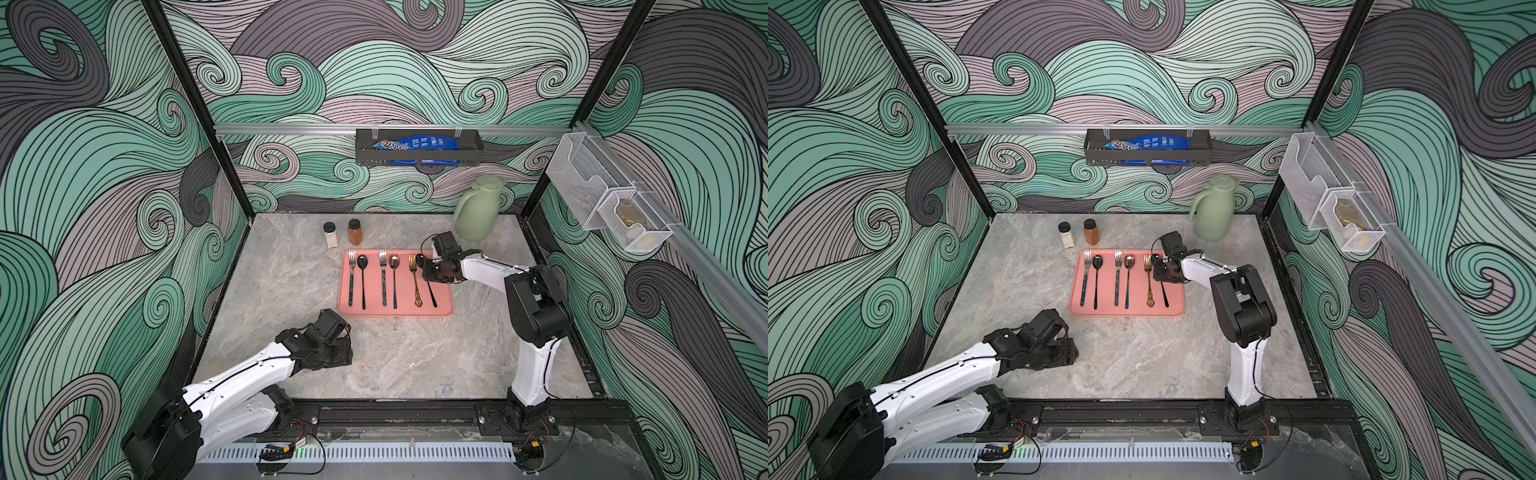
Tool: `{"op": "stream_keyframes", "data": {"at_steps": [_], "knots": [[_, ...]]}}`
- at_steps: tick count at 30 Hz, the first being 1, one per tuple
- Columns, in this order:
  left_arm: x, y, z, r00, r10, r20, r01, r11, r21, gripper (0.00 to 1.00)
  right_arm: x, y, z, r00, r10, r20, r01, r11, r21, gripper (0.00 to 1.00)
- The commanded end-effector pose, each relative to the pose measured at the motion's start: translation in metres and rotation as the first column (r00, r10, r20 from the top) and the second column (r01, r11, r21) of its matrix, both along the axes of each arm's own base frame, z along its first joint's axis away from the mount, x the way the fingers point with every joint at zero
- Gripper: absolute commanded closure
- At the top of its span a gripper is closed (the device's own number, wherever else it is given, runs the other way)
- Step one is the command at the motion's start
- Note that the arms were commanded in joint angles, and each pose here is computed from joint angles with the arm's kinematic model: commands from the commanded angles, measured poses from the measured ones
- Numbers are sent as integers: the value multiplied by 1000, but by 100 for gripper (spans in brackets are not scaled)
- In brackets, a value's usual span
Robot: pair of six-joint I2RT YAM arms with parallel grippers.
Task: Set the spoon and fork side by side
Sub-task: Place the spoon on the tray.
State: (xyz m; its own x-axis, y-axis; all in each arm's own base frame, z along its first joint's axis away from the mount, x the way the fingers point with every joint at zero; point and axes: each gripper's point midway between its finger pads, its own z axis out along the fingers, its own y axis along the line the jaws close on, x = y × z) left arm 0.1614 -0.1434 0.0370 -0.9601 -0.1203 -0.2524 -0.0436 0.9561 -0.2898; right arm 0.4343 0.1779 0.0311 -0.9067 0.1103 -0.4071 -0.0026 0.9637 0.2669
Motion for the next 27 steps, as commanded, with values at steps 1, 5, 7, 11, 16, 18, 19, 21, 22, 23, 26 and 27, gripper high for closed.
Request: {"op": "stream_keyframes", "data": {"at_steps": [1, 5, 7, 11, 16, 18, 19, 21, 22, 23, 26, 27], "knots": [[8, -4, 12, 1000, -1, 22, 1, 1000, -10, 29, -2, 2, -11, 1000, -11, -23, 11, 1000, -2, 72], [14, -3, 20, 999, 2, 51, -2, 1000, 2, 29, -5, 0, -16, 999, -32, -39, 31, 999, -20, 78], [16, -3, 24, 998, 3, 65, -4, 1000, 5, 29, -6, -1, -19, 998, -39, -46, 37, 999, -28, 79], [17, -2, 26, 997, 7, 79, -7, 1000, -1, 29, -11, 2, -21, 997, -44, -56, 42, 999, -34, 83], [16, 1, 28, 996, 9, 91, -10, 1000, 1, 29, -22, 9, -18, 997, -52, -64, 50, 998, -23, 84], [16, 1, 29, 995, 12, 96, -12, 1000, -3, 29, -23, 8, -15, 996, -62, -61, 61, 998, -13, 83], [16, 2, 29, 995, 13, 96, -13, 1000, -4, 29, -25, 8, -12, 996, -64, -59, 64, 998, -9, 82], [16, 2, 30, 995, 13, 99, -12, 1000, -7, 29, -26, 8, -9, 996, -69, -57, 69, 998, -9, 81], [16, 2, 30, 995, 13, 101, -13, 1000, -6, 29, -26, 7, -6, 996, -71, -54, 70, 997, -7, 79], [17, 2, 31, 994, 11, 107, -11, 1000, -7, 29, -26, 7, -4, 996, -71, -51, 71, 997, -8, 78], [24, 5, 34, 990, 14, 139, -17, 1000, 17, 29, -25, 4, 11, 997, -70, -20, 70, 997, -19, 75], [29, 8, 38, 987, 19, 160, -25, 999, 33, 29, -24, 2, 19, 998, -66, 2, 66, 998, -17, 74]]}}
